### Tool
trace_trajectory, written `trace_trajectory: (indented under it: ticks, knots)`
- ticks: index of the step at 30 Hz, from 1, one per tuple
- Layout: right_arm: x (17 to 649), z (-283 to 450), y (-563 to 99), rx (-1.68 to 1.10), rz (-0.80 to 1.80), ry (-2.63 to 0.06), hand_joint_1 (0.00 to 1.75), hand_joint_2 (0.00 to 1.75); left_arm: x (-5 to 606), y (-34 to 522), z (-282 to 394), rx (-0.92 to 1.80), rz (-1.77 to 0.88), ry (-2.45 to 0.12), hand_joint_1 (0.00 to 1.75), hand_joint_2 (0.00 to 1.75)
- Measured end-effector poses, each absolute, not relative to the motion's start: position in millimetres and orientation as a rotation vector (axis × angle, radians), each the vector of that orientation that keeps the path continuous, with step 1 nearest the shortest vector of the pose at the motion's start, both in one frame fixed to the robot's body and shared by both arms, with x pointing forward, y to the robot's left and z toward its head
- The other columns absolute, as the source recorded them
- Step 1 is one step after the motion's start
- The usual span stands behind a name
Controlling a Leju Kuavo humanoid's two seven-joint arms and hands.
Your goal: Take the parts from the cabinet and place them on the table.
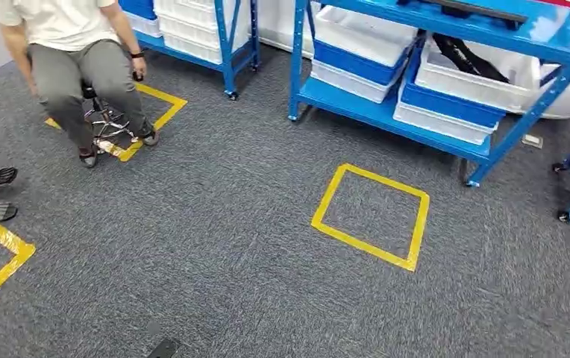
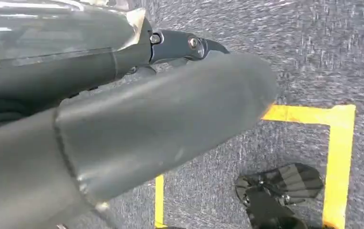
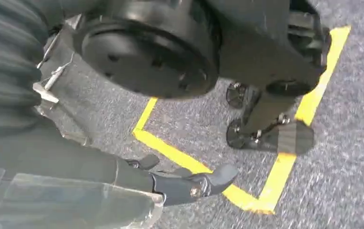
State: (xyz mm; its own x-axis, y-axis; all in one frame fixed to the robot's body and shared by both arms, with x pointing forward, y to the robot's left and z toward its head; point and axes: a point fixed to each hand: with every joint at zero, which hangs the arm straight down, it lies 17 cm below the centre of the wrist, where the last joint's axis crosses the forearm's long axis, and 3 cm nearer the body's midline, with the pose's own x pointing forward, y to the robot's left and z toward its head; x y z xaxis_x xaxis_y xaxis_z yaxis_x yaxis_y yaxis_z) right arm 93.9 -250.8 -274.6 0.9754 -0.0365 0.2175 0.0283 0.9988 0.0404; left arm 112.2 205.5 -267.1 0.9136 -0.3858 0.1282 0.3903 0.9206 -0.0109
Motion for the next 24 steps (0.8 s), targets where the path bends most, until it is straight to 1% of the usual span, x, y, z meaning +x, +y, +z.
trace_trajectory:
  ticks: [15, 16, 24]
  knots:
    - [91.0, -274.8, -245.2, 0.041, -0.021, -0.22, 0.0, 1.75, 111.7, 211.7, -268.2, -0.026, -0.406, -0.131, 0.0, 0.0]
    - [89.6, -275.2, -245.9, 0.037, -0.018, -0.218, 0.0, 0.0, 112.8, 211.7, -268.0, -0.026, -0.407, -0.134, 0.0, 0.0]
    - [90.9, -275.6, -249.0, 0.019, 0.017, -0.215, 0.0, 0.0, 121.8, 208.1, -266.3, -0.032, -0.42, -0.179, 0.0, 0.0]
